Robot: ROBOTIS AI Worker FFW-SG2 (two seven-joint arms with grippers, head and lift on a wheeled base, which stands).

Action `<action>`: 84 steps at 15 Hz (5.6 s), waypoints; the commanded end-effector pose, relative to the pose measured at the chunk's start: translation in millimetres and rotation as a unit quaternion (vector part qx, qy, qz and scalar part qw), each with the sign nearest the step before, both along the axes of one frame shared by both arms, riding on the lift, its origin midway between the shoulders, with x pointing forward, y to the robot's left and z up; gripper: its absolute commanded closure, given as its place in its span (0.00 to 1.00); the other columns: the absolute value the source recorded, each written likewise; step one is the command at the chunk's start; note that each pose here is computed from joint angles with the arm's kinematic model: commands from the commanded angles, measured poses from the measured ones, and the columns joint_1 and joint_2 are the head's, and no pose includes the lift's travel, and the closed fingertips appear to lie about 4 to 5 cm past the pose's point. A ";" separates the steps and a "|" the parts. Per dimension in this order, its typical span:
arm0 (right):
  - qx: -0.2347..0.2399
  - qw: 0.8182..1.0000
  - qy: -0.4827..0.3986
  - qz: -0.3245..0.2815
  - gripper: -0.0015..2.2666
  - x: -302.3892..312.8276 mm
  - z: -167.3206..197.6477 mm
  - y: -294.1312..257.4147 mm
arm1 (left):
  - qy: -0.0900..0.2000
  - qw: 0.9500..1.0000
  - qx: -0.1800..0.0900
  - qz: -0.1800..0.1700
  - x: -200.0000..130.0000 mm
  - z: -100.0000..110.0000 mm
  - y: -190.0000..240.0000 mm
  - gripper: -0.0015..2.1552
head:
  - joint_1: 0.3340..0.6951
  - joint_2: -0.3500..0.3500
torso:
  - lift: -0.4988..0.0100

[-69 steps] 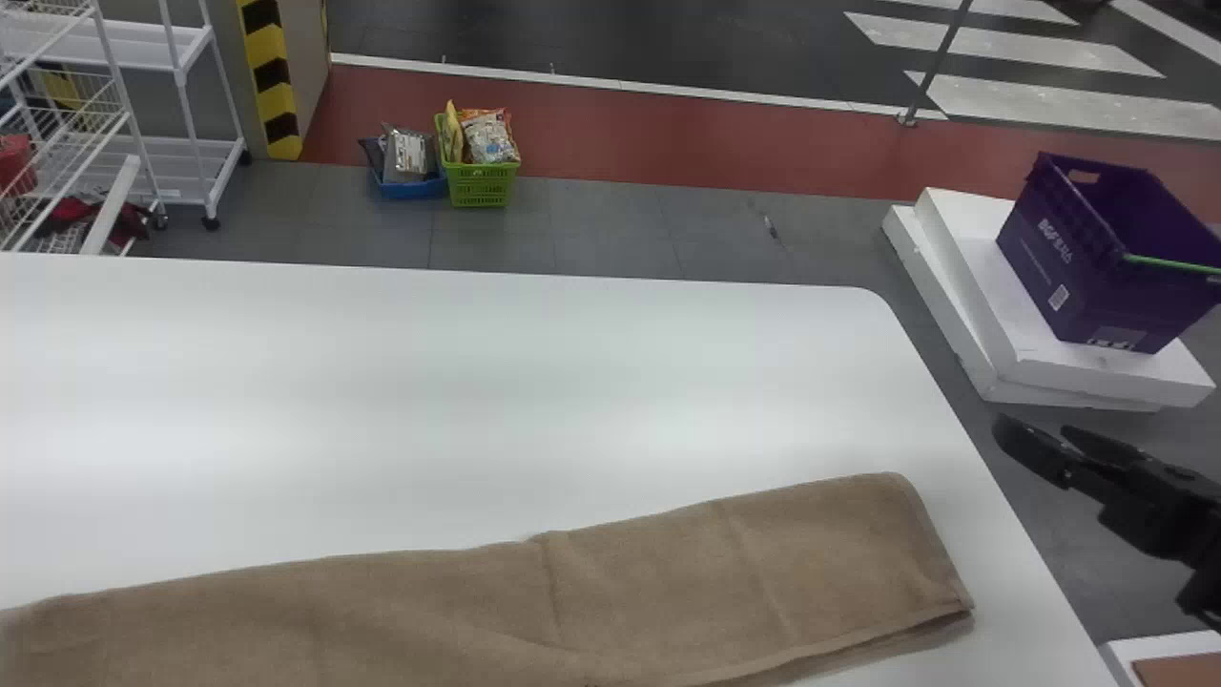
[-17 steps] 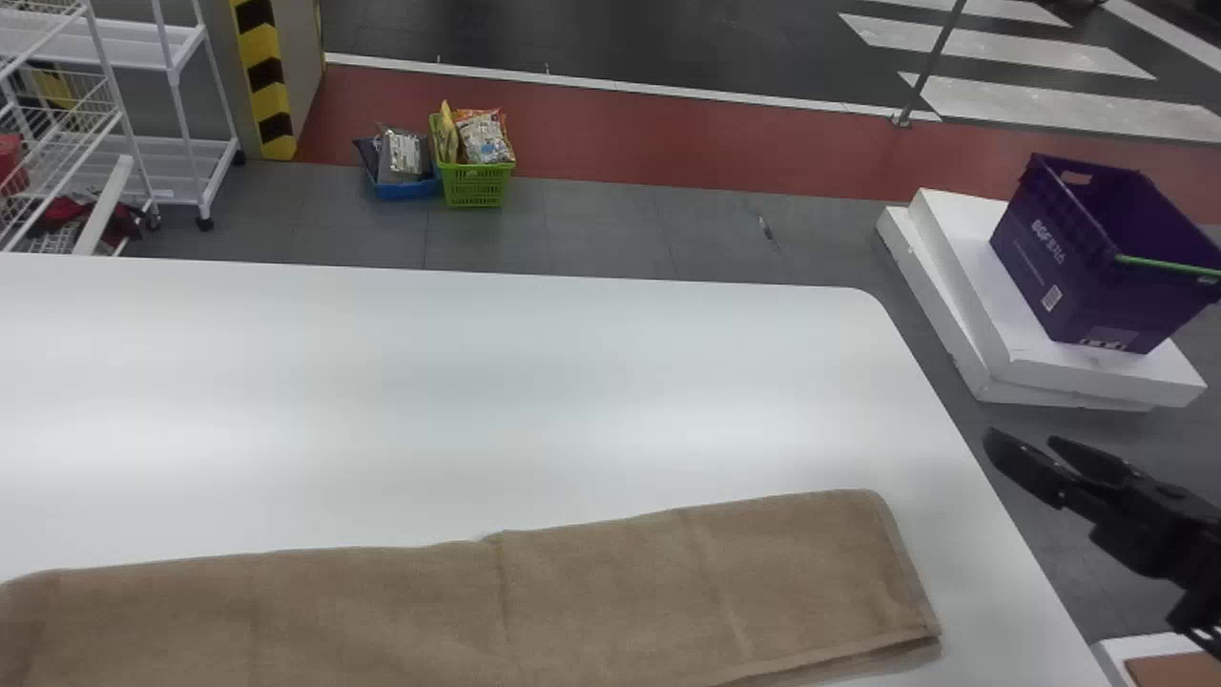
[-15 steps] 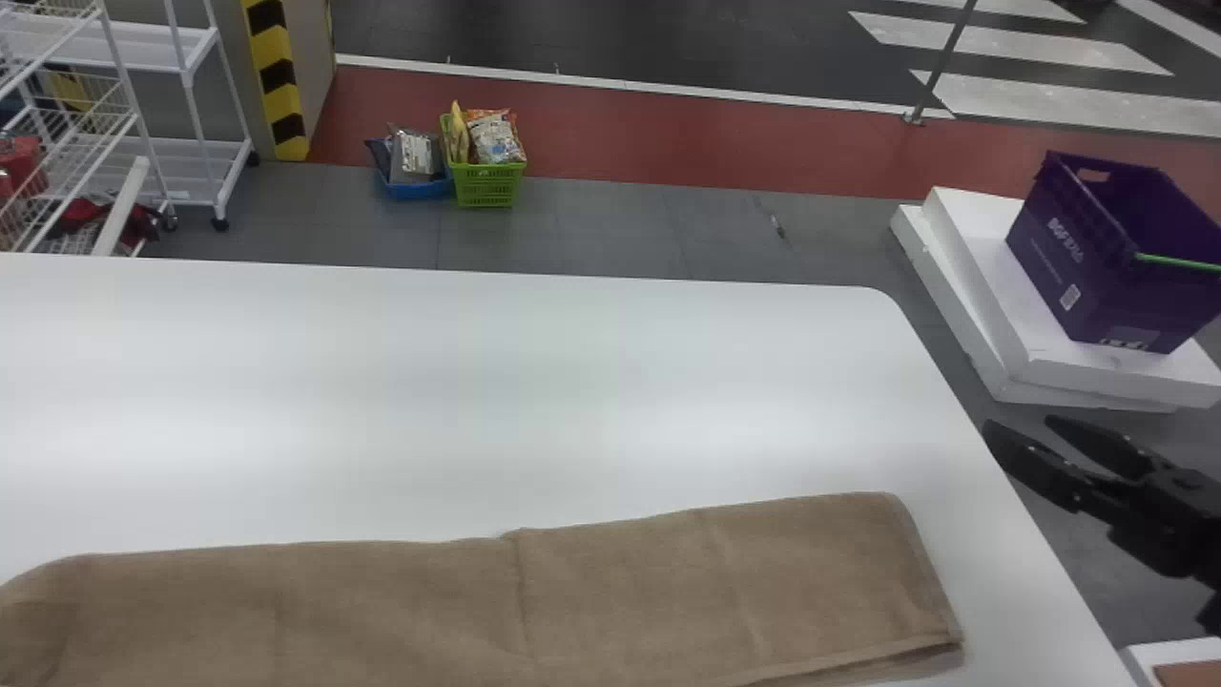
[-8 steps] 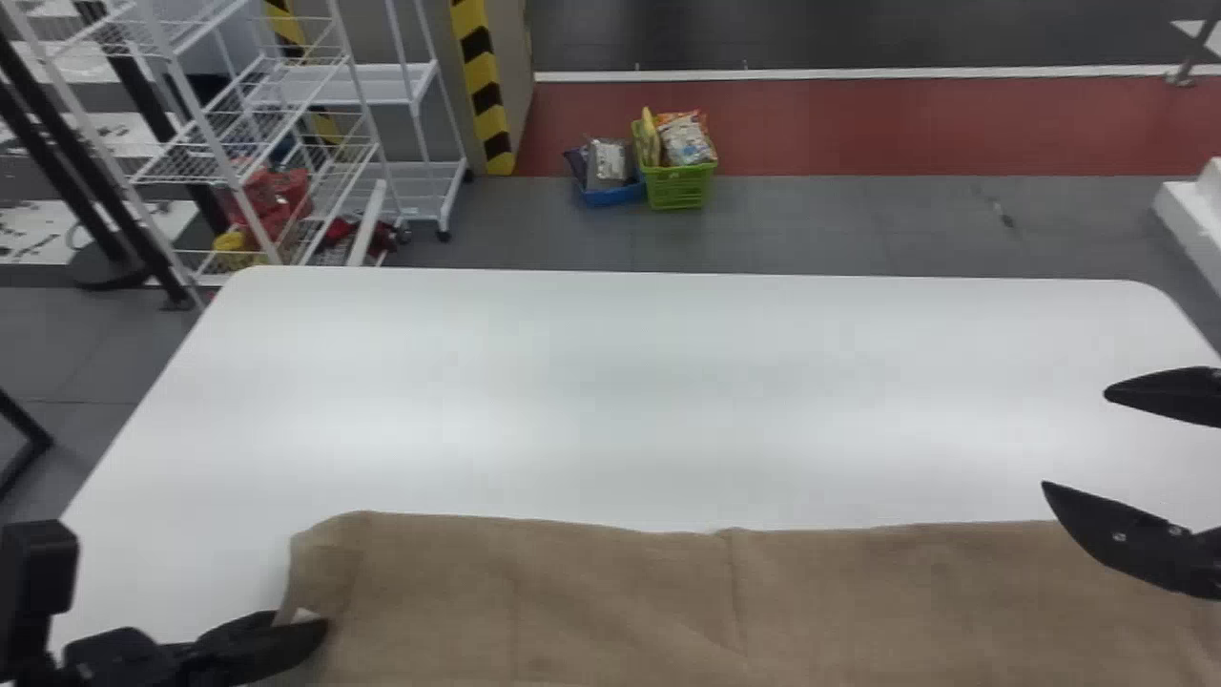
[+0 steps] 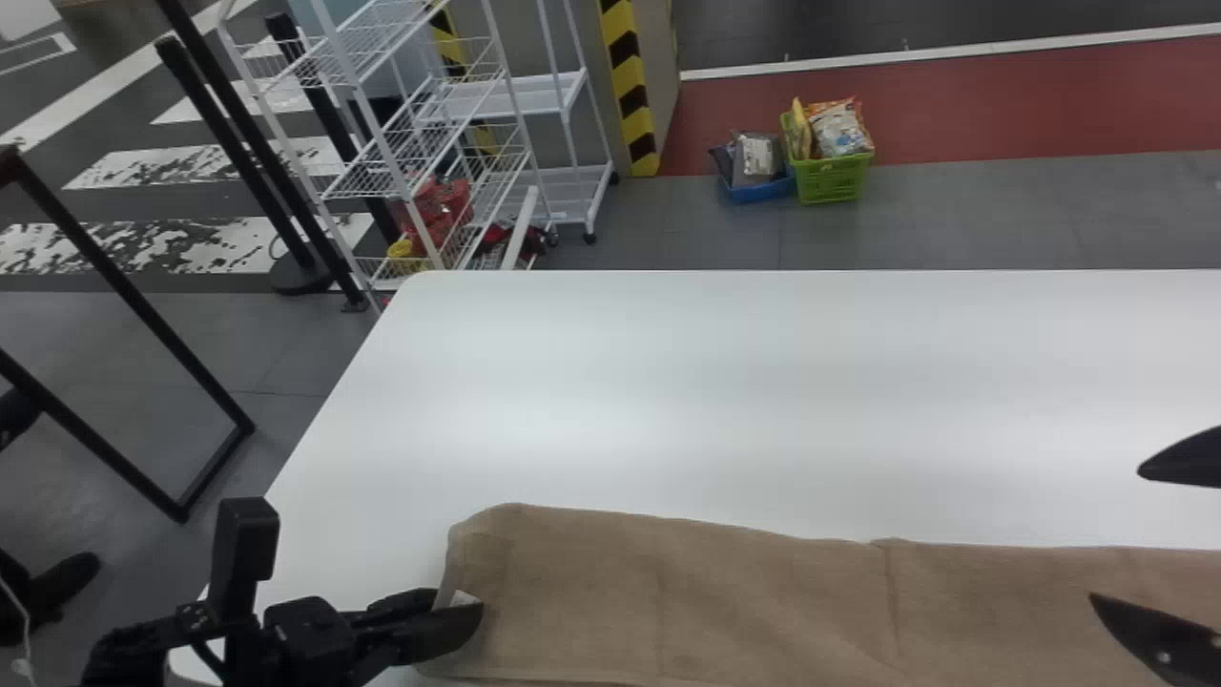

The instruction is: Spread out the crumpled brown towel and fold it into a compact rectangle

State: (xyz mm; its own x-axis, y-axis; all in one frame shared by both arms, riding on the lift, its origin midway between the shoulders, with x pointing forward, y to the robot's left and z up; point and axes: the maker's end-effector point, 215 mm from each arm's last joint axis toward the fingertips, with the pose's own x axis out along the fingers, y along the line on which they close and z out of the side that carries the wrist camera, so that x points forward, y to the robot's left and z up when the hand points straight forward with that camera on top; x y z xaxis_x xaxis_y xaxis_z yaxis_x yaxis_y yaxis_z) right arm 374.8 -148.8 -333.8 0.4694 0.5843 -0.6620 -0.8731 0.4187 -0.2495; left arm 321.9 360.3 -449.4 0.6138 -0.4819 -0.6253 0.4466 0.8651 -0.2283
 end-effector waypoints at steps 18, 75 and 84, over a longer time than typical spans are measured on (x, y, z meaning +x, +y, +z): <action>-0.088 0.980 0.067 0.167 0.21 -59.5 -92.4 170.6 | -0.023 0.998 -0.014 0.054 -13.0 24.7 33.8 0.03 | 1.00 1.00 | 0.73; 0.133 0.977 0.168 -0.015 0.03 -36.0 -21.8 111.9 | -0.022 0.998 -0.015 0.062 -9.4 16.2 32.9 0.03 | 1.00 1.00 | 0.73; 0.235 0.920 0.035 -0.311 0.03 60.3 -12.8 -124.3 | 0.009 0.996 -0.027 0.079 -9.5 -3.9 22.9 0.06 | 1.00 0.92 | 0.73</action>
